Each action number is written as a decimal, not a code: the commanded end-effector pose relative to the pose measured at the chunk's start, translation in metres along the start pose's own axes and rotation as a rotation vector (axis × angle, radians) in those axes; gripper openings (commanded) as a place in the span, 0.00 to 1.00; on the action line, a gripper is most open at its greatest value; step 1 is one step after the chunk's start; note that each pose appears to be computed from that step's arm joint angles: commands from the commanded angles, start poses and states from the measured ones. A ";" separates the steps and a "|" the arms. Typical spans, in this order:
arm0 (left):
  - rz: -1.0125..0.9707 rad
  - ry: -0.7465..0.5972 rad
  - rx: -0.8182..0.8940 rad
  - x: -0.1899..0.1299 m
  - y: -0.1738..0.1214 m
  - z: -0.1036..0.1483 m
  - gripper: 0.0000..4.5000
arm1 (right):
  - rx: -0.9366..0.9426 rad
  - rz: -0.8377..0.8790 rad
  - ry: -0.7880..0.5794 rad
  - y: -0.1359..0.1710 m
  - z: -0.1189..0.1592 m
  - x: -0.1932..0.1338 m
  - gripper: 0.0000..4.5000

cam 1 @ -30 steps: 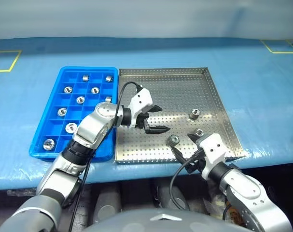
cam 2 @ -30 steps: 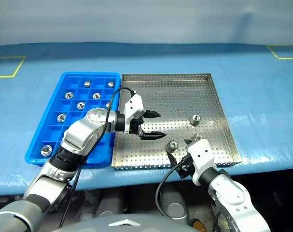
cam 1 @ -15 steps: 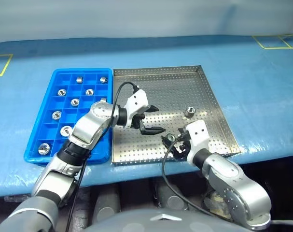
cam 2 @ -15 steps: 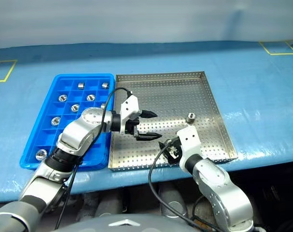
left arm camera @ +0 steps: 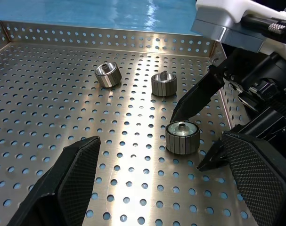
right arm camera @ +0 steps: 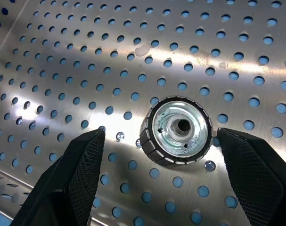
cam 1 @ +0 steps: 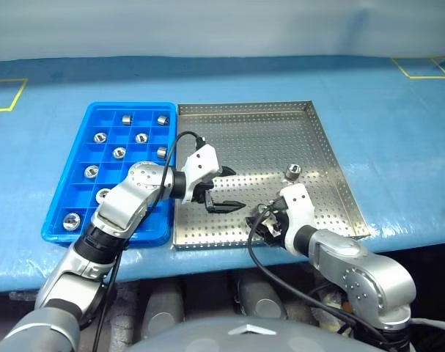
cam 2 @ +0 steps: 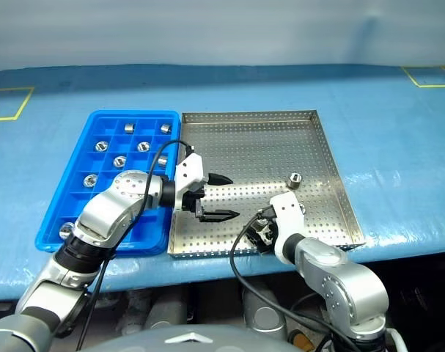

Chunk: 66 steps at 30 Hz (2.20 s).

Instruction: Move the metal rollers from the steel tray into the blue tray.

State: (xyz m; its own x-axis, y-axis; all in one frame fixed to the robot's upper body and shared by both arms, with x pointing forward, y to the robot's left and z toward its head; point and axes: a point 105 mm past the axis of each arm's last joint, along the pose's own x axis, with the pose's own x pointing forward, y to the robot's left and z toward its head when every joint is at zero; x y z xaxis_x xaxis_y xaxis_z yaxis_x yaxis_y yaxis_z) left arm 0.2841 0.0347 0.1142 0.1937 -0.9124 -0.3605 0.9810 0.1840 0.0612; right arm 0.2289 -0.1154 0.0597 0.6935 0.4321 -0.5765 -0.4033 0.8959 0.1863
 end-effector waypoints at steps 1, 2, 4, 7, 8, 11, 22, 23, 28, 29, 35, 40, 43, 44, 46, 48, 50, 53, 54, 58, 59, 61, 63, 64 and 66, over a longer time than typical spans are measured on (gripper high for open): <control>-0.015 -0.028 0.038 -0.001 -0.006 0.010 1.00 | -0.004 -0.009 -0.016 -0.001 0.003 0.000 0.70; -0.014 -0.028 0.037 -0.001 -0.006 0.010 1.00 | -0.004 -0.006 -0.018 0.000 0.003 0.000 0.63; -0.012 -0.027 0.035 -0.002 -0.006 0.010 1.00 | 0.001 -0.009 -0.024 0.000 0.003 0.001 0.50; -0.003 -0.029 0.025 -0.003 -0.007 0.009 1.00 | 0.006 -0.022 -0.030 -0.002 0.003 0.001 0.38; 0.000 -0.034 0.022 -0.003 -0.009 0.009 1.00 | 0.003 -0.023 -0.039 -0.002 0.005 0.001 0.38; 0.028 -0.061 0.018 -0.008 -0.010 0.012 1.00 | -0.056 -0.021 -0.100 -0.001 0.016 0.001 0.38; 0.464 -0.120 -0.029 -0.081 0.011 0.013 1.00 | -0.217 0.011 -0.325 0.020 0.089 0.031 0.38; 0.502 -0.123 -0.046 -0.088 0.010 0.011 1.00 | -0.238 0.033 -0.335 0.026 0.095 0.037 0.38; 0.596 -0.092 -0.091 -0.112 -0.002 0.000 1.00 | -0.322 0.118 -0.369 0.050 0.117 0.058 0.38; 0.626 -0.087 -0.097 -0.119 -0.005 -0.002 1.00 | -0.343 0.143 -0.374 0.057 0.121 0.063 0.38; 0.760 -0.075 -0.125 -0.145 -0.013 -0.007 1.00 | -0.408 0.260 -0.399 0.090 0.138 0.080 0.38; 0.806 -0.081 -0.146 -0.152 -0.022 -0.009 1.00 | -0.447 0.331 -0.402 0.112 0.142 0.094 0.38; 0.820 -0.081 -0.152 -0.154 -0.025 -0.010 1.00 | -0.469 0.367 -0.398 0.122 0.141 0.101 0.38; 0.825 -0.079 -0.154 -0.155 -0.025 -0.011 1.00 | -0.472 0.384 -0.400 0.127 0.141 0.103 0.38; 0.836 -0.077 -0.162 -0.157 -0.026 -0.012 1.00 | -0.481 0.409 -0.398 0.134 0.141 0.108 0.38; 0.845 -0.071 -0.168 -0.158 -0.027 -0.015 1.00 | -0.491 0.421 -0.394 0.140 0.141 0.115 0.38; 0.847 -0.071 -0.171 -0.158 -0.027 -0.015 1.00 | -0.498 0.425 -0.391 0.143 0.142 0.120 0.38; 0.845 -0.077 -0.173 -0.157 -0.027 -0.015 1.00 | -0.502 0.433 -0.383 0.147 0.143 0.127 0.38; 0.845 -0.078 -0.174 -0.157 -0.026 -0.015 1.00 | -0.502 0.435 -0.379 0.148 0.143 0.129 0.38; 0.842 -0.079 -0.175 -0.156 -0.026 -0.015 1.00 | -0.504 0.442 -0.347 0.147 0.136 0.137 0.38; 0.842 -0.080 -0.175 -0.156 -0.026 -0.015 1.00 | -0.507 0.440 -0.341 0.147 0.134 0.138 0.38; 0.835 -0.082 -0.175 -0.155 -0.025 -0.015 1.00 | -0.510 0.433 -0.320 0.143 0.127 0.141 0.38; 0.830 -0.082 -0.176 -0.154 -0.025 -0.015 1.00 | -0.511 0.431 -0.313 0.141 0.124 0.142 0.38; 0.828 -0.080 -0.176 -0.153 -0.025 -0.016 1.00 | -0.512 0.431 -0.311 0.141 0.124 0.142 0.38; 0.819 -0.081 -0.175 -0.152 -0.025 -0.015 1.00 | -0.515 0.421 -0.302 0.138 0.124 0.143 0.38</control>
State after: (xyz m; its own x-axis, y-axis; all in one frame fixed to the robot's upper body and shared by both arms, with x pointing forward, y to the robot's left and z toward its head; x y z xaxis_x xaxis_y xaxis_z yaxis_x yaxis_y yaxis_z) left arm 0.2294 0.1782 0.1455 0.8523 -0.4719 -0.2255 0.5021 0.8590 0.1004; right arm 0.3443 0.0841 0.0988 0.5161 0.8055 -0.2912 -0.8532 0.5133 -0.0924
